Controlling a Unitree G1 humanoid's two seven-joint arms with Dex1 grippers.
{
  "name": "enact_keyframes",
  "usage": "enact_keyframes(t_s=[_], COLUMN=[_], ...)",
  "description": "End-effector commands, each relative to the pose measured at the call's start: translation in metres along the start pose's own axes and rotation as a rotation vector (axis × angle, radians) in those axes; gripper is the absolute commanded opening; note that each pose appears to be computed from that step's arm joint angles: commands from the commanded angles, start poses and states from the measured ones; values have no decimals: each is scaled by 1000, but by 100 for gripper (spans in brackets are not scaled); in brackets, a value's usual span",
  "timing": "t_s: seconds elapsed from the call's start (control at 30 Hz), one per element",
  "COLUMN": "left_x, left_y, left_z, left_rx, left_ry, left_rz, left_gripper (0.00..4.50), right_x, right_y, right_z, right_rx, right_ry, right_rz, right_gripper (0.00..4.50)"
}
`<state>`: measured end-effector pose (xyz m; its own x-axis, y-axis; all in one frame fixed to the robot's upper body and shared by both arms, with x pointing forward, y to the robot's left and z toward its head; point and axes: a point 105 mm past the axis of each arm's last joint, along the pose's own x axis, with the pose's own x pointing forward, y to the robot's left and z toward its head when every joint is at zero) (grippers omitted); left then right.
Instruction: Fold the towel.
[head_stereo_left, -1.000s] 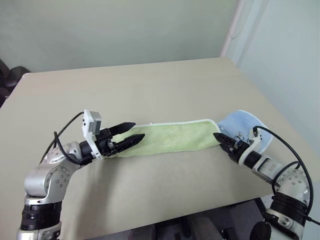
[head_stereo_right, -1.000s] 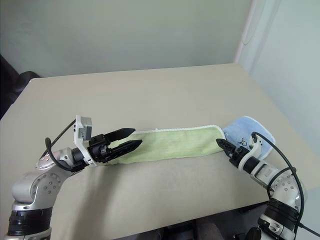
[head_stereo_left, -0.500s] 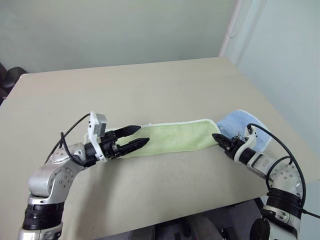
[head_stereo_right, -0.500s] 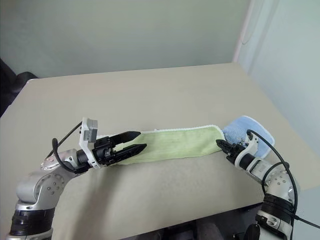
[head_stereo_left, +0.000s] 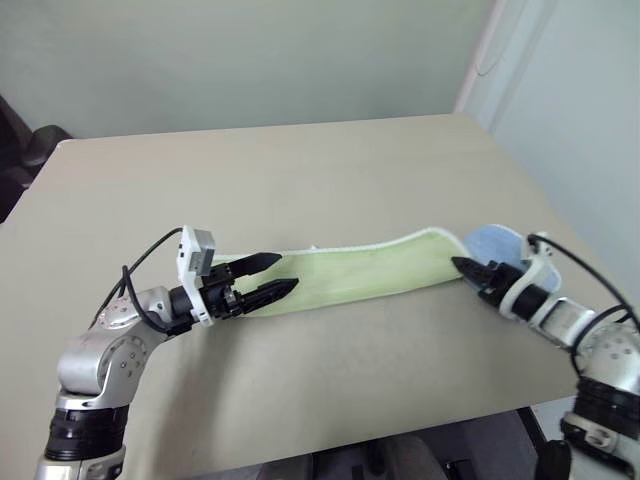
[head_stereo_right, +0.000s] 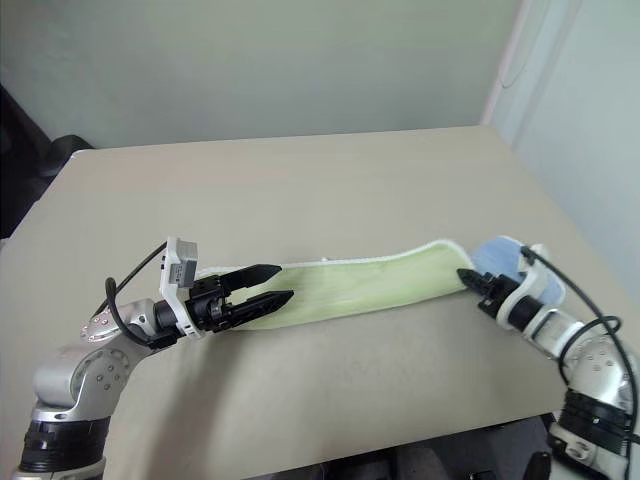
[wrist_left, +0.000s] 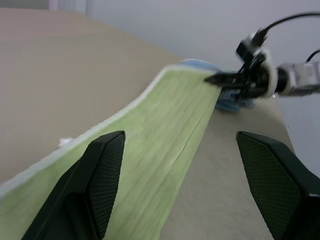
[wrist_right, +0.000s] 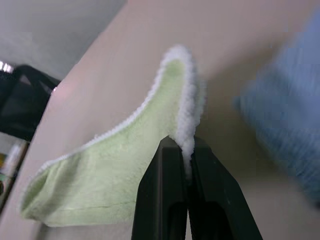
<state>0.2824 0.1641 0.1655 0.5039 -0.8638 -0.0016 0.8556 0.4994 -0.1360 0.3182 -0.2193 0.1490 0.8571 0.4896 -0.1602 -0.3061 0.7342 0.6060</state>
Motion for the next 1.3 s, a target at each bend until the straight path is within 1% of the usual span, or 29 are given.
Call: enact_keyframes(t_s=[0.03,0.27,0.33,0.47,0.6,0.67,0.8,1.1,1.2,1.3], left_x=[3,9,10,10,10,10,6,-18,-23,-24], left_y=[-1,0,0,1,1,1,3,21,25,23], left_z=[6,3,3,3,4,4,2,4,4,3], left_rx=[38,43,44,46,48,48,54,95,99,99], left_ry=[-20,-19,-19,-23,-30,-31,-23,14,19,19], left_rz=[-17,-23,-23,-22,-19,-17,3,92,112,111], left_gripper=[384,384,384,384,384,384,384,384,384,384], right_x=[-6,-8,-7,4,23,29,49,79,87,93], right_y=[26,41,46,66,80,83,100,137,141,138], right_z=[20,29,31,19,6,3,-9,-49,-64,-79], right_rx=[-134,-437,-481,-651,-733,-755,-795,-828,-828,-829], right_ry=[-23,65,77,175,243,259,298,398,430,470], right_rz=[93,102,121,183,229,239,303,451,472,472], right_gripper=[4,4,4,4,4,4,4,4,4,4])
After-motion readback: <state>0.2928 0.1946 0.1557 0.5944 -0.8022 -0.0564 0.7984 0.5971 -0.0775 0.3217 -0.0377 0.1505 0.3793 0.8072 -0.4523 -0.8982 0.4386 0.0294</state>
